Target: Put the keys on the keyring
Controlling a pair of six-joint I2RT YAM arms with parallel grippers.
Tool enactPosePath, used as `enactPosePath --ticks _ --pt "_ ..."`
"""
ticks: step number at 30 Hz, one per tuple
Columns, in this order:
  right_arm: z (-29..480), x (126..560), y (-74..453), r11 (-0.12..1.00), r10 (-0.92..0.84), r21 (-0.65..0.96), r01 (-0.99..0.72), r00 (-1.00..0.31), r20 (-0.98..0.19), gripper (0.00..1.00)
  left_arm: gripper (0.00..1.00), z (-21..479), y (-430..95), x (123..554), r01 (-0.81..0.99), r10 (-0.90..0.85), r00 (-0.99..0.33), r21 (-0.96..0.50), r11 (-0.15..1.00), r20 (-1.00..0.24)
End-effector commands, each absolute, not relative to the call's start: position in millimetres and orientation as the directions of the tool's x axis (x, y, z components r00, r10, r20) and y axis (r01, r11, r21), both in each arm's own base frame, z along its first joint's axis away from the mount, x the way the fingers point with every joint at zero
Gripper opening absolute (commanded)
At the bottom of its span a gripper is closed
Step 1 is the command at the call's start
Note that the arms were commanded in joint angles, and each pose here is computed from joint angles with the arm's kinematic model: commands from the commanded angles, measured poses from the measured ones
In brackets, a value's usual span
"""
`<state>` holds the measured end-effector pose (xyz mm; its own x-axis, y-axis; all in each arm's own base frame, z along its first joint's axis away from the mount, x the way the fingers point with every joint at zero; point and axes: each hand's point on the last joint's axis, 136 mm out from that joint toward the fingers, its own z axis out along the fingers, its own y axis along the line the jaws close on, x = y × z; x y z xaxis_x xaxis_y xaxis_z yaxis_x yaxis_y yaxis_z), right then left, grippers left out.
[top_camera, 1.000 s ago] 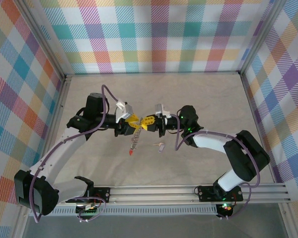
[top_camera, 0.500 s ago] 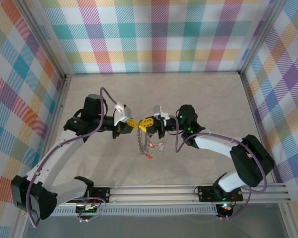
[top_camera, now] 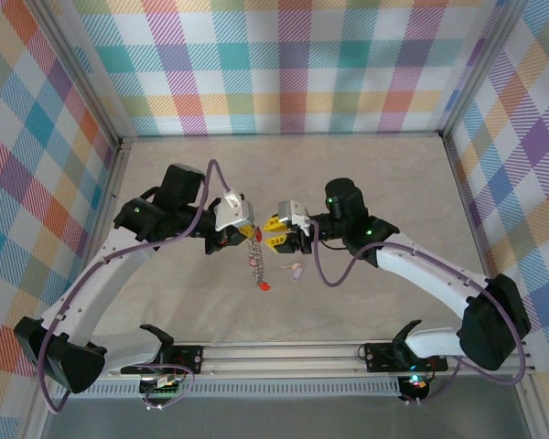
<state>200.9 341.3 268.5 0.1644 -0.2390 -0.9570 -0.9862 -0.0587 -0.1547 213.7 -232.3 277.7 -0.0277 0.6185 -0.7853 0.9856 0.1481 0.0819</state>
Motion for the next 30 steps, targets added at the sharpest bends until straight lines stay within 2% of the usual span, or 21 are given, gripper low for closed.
enactPosePath --ticks 1,7,16,22,27,30 --pt "262.4 191.5 339.9 -0.089 -0.286 -0.165 -0.982 0.184 -0.94 0.32 0.0 274.5 -228.5 204.4 0.989 0.681 -0.005 0.099 0.114 -0.732" --pt "262.5 184.6 352.0 -0.096 -0.284 -0.183 -0.978 0.203 -0.937 0.32 0.0 269.7 -230.9 211.0 0.987 0.751 -0.018 0.106 0.117 -0.66" --pt "258.8 187.9 365.4 -0.059 -0.277 -0.22 -0.974 0.228 -0.934 0.3 0.0 281.3 -240.9 196.3 0.994 0.706 0.048 0.104 0.037 -0.707" --pt "262.1 184.2 353.4 -0.011 -0.249 -0.275 -0.961 0.269 -0.93 0.3 0.0 284.2 -238.7 193.9 0.992 0.702 0.064 0.123 0.034 -0.709" --pt "264.5 175.9 340.1 0.026 -0.215 -0.288 -0.957 0.276 -0.937 0.32 0.0 302.1 -243.1 183.0 0.976 0.605 0.171 0.219 0.005 -0.777" --pt "268.2 167.5 334.6 0.019 -0.189 -0.283 -0.959 0.274 -0.943 0.41 0.0 309.5 -247.7 174.7 0.952 0.512 0.275 0.306 -0.024 -0.814"
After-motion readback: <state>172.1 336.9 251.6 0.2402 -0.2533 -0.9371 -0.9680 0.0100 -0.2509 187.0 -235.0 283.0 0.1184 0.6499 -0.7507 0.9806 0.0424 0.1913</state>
